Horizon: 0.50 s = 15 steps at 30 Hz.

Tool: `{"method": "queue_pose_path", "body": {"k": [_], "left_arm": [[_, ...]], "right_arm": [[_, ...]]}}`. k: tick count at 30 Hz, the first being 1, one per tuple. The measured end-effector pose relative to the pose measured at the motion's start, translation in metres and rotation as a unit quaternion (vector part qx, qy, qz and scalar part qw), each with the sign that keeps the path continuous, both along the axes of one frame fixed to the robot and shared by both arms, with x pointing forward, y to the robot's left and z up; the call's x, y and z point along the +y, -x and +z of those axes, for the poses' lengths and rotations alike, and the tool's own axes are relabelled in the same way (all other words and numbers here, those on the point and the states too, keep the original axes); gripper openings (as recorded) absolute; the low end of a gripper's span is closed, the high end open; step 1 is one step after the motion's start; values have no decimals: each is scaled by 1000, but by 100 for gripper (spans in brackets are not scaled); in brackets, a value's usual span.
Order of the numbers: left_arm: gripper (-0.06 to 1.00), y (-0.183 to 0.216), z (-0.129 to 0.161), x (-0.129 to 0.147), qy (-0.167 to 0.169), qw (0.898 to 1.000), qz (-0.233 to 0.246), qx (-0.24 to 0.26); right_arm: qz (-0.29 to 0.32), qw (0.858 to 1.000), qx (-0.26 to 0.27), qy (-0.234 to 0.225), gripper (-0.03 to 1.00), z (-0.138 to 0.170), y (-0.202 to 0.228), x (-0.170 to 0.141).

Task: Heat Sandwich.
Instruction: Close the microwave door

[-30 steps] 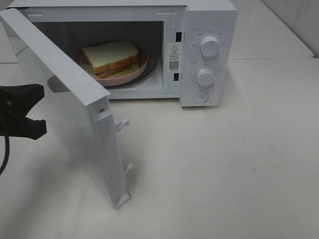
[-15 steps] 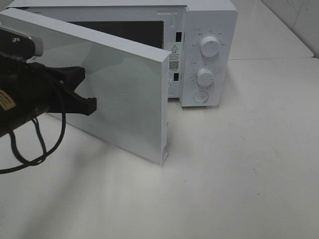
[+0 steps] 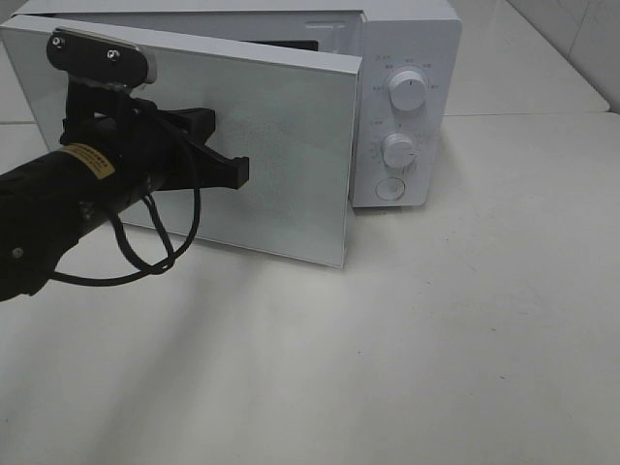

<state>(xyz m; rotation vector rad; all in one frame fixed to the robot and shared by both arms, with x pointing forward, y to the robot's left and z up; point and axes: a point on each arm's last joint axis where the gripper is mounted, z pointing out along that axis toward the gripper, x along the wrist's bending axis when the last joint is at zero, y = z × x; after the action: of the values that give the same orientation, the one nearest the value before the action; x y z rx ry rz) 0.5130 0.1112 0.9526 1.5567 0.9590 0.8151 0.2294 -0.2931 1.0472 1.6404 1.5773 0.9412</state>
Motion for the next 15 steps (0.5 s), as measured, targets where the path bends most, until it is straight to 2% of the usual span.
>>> {"method": "queue_pose_path", "body": {"k": [15], "left_arm": [[0,-43,2,-30,32,999,19,-13]], "right_arm": [[0,1000,0,0,76,0,0,0]]}}
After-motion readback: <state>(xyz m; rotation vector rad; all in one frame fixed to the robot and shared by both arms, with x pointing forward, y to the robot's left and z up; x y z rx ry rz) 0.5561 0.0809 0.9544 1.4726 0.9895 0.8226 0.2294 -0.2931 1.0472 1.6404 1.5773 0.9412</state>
